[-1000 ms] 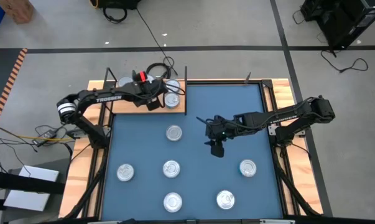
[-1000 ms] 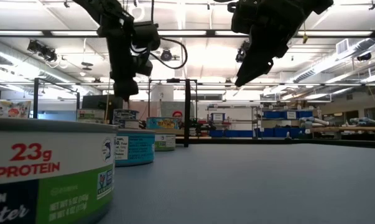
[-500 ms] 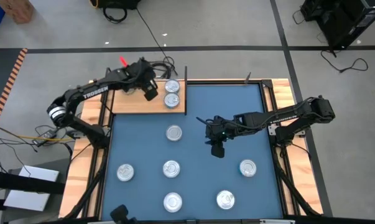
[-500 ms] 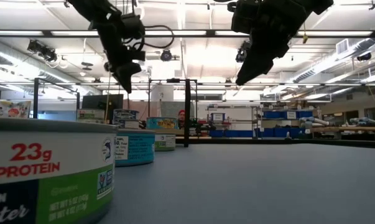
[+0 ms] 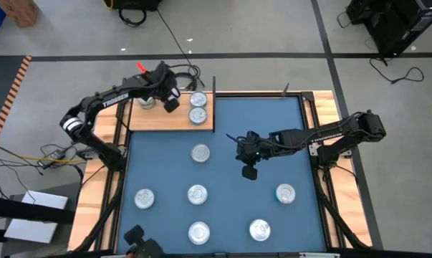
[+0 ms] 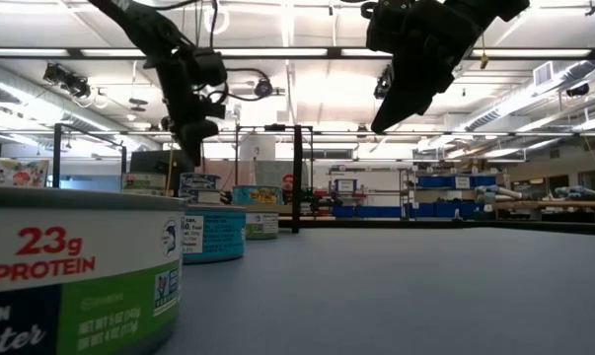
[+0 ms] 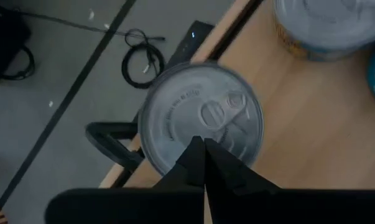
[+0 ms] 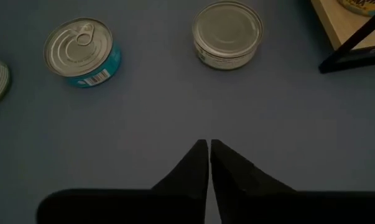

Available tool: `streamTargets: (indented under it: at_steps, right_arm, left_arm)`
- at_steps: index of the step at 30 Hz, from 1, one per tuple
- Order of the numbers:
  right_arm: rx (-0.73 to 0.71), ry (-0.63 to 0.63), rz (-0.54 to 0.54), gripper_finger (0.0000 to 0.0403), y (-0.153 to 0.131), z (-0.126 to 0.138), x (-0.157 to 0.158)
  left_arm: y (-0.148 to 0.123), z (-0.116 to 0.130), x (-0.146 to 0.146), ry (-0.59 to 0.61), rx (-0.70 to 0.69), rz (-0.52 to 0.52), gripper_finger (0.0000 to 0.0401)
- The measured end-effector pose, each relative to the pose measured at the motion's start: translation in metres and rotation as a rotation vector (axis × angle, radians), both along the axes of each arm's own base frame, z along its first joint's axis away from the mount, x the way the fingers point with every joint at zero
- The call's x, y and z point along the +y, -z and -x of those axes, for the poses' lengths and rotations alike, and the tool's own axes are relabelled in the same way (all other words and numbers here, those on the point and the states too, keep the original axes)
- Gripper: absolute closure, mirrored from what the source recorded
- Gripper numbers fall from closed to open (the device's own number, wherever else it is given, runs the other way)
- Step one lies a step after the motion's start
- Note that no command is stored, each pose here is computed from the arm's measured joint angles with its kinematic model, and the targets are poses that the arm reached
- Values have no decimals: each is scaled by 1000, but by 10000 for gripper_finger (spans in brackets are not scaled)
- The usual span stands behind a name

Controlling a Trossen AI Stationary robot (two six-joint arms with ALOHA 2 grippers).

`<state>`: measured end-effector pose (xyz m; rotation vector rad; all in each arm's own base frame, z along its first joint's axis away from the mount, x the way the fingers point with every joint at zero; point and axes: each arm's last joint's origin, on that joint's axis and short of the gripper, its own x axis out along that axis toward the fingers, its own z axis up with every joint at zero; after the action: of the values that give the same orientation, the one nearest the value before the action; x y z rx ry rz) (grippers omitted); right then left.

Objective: Stack canned seafood by type on shelf
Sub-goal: Stack the blue tuna can on top of the blue tuna can on the shelf

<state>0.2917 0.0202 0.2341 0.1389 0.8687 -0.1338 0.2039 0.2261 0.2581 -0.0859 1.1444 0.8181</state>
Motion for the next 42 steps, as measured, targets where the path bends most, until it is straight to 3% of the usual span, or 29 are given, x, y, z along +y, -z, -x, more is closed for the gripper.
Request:
streamTargets:
  at_steps: [7, 26, 33, 37, 42]
  right_arm:
    - [-1, 1, 0, 398, 0, 0, 0]
    - [3, -19, -29, 393, 0, 0, 1]
    - [4, -35, -4, 393, 0, 0, 1]
    - [-49, -67, 29, 397, 5, -2, -1]
    - [-130, -82, 48, 400, 18, -2, -3]
  left_arm:
    - [13, -4, 2, 20, 3, 52, 400]
    - [17, -10, -11, 74, 23, 141, 400]
    - [8, -9, -18, 65, -14, 121, 400]
    - [-2, -7, -33, 77, -128, 28, 400]
    - [9, 0, -64, 115, -252, -36, 400]
